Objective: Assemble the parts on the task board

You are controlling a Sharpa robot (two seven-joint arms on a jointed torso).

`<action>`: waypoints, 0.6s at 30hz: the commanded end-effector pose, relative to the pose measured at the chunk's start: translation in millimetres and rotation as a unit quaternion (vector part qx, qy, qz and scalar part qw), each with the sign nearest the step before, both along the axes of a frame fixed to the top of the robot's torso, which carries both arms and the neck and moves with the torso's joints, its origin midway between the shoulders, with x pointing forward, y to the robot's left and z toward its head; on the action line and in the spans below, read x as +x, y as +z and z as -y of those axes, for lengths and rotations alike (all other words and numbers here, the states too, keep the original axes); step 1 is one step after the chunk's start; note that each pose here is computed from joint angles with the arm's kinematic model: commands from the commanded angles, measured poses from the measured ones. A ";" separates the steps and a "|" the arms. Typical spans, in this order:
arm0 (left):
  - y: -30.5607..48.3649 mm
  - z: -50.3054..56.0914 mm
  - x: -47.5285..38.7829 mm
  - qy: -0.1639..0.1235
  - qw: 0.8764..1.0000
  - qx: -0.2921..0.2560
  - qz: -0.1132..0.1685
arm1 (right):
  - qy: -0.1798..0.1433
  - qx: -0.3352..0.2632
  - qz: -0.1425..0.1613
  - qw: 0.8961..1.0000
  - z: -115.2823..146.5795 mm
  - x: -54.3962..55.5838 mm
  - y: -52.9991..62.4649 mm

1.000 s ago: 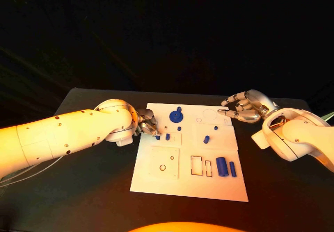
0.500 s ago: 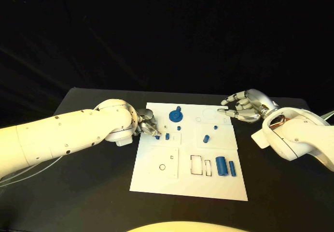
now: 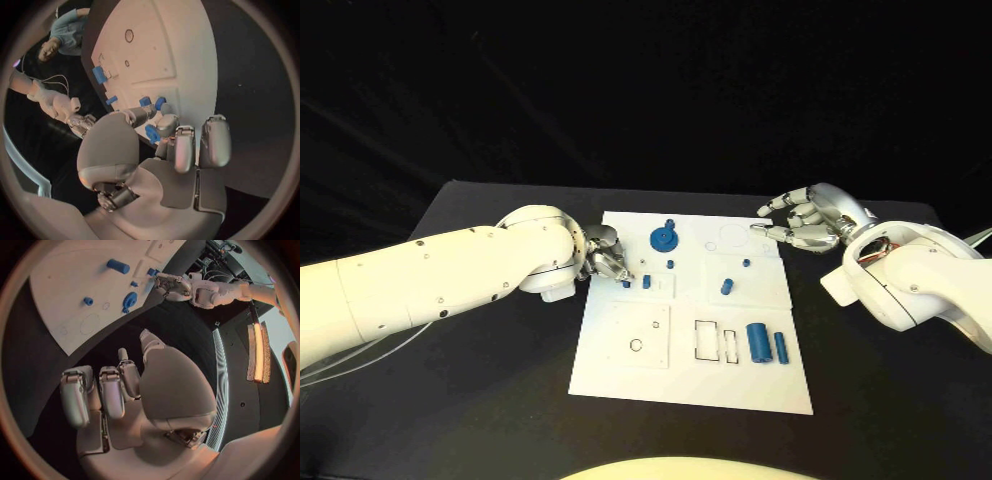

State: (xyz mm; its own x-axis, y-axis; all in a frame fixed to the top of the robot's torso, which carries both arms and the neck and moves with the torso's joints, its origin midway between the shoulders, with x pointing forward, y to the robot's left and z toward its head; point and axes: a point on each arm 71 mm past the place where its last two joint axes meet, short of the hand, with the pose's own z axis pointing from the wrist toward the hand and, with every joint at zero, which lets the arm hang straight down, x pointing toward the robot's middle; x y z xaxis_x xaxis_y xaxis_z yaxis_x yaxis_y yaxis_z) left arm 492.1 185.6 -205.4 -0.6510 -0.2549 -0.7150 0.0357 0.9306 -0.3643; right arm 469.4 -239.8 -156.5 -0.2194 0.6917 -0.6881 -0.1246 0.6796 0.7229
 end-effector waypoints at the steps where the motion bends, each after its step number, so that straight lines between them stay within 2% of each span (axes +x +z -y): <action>1: -2.9 2.7 -1.4 -0.002 1.000 -0.009 -0.008 | 0.008 -0.001 0.003 1.000 -1.3 -0.5 0.2; 18: -5.8 -0.1 0.6 0.006 1.000 -0.010 -0.010 | 0.008 0.000 0.003 1.000 -0.9 -0.2 0.1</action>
